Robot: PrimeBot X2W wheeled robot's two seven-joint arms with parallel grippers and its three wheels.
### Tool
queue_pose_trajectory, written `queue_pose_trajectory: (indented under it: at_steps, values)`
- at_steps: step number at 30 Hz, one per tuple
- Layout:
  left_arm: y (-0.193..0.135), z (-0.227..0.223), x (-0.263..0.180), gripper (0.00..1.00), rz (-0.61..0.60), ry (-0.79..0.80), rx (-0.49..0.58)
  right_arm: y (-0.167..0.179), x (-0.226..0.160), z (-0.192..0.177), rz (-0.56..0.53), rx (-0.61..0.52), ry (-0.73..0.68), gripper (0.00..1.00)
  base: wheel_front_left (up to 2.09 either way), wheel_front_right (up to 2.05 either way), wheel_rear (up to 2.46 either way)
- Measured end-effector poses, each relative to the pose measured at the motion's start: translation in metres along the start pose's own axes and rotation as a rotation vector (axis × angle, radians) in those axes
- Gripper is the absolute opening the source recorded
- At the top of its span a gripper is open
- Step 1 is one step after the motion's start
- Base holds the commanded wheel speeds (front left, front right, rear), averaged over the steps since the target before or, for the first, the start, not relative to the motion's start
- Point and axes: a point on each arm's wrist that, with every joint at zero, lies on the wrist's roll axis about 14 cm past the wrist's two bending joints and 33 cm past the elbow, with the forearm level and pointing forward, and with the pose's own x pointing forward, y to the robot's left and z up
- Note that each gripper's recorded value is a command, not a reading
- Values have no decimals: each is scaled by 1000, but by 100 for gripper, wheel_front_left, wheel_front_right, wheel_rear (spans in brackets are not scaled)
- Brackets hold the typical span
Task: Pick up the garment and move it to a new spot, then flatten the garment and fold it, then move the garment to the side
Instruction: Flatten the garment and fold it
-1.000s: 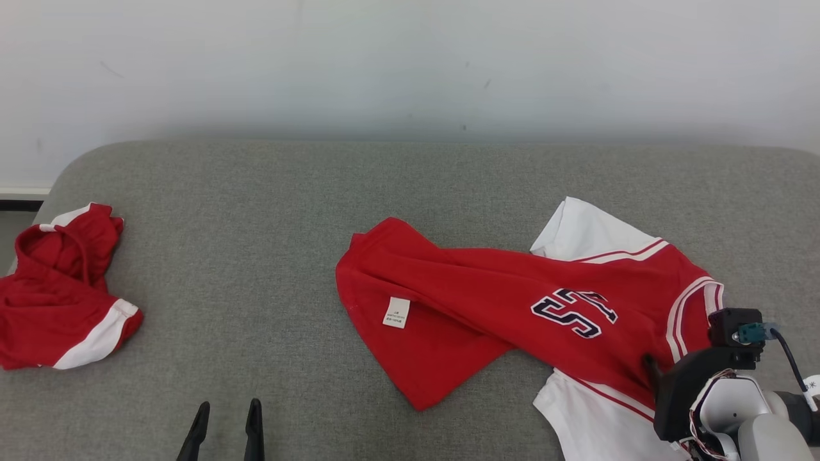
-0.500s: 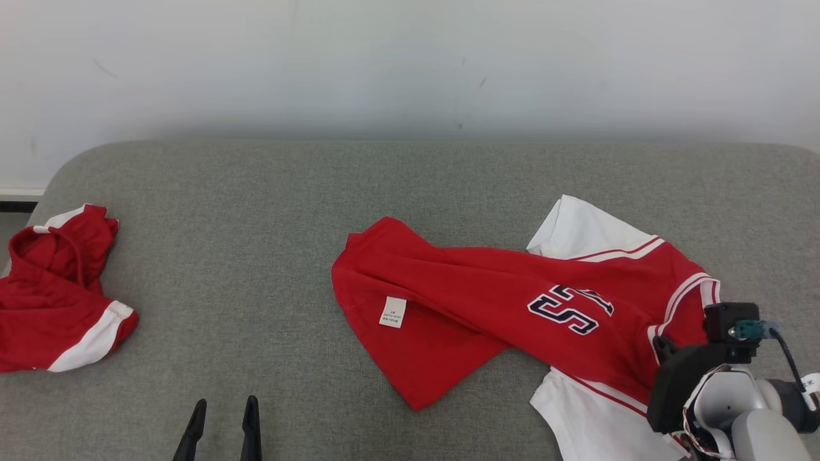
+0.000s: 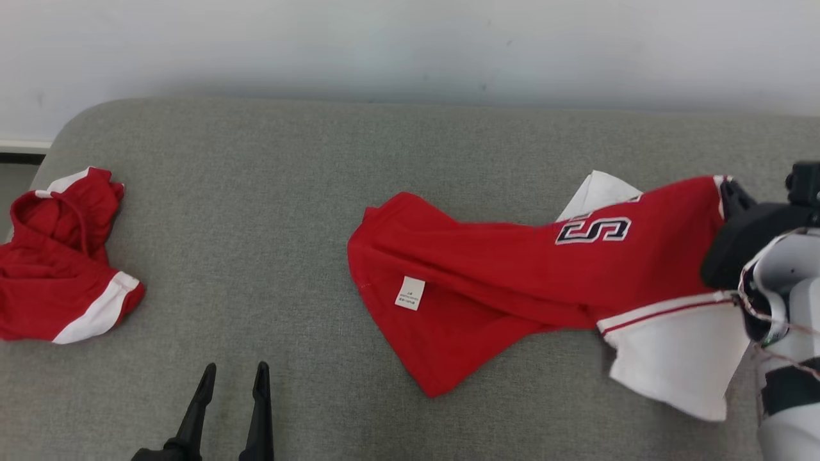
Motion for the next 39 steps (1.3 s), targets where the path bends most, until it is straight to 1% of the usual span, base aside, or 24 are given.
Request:
queue_pose_trajectory:
  at_steps: [3,6,12,14,16,17,18,22,27,31,33,35,39]
  values:
    - [3,0,3,100,9,1,3,1,19,23,1,9,-46,0,0,0,0]
    - [6,0,7,100,17,2,6,3,37,34,-2,-7,-58,0,0,0,0]
    - [13,1,14,100,37,-1,14,5,70,37,-13,-1,-69,0,0,0,0]
    - [17,2,16,100,48,-5,20,9,80,39,-12,5,-87,0,0,0,0]
    - [20,3,15,100,58,-5,25,15,88,34,-6,14,-80,0,0,0,0]
    - [21,2,14,100,64,-3,26,19,92,28,0,16,-66,45,0,0,0]
    - [23,2,14,100,68,-2,27,23,94,21,6,12,-50,100,0,0,0]
    - [25,5,11,100,78,-8,33,35,96,7,30,-5,-29,100,0,0,0]
    - [28,8,4,100,87,-16,40,30,82,10,27,-19,-93,100,0,0,0]
    - [30,8,-4,100,95,-14,38,28,60,16,37,-29,-175,100,0,0,0]
    - [31,9,-7,100,97,-20,37,29,47,11,46,-20,-190,100,0,0,0]
    - [31,8,-11,100,100,-16,34,34,33,4,68,-36,-197,100,0,0,0]
    - [28,7,-16,100,94,-17,31,31,3,12,88,-68,-272,100,0,0,0]
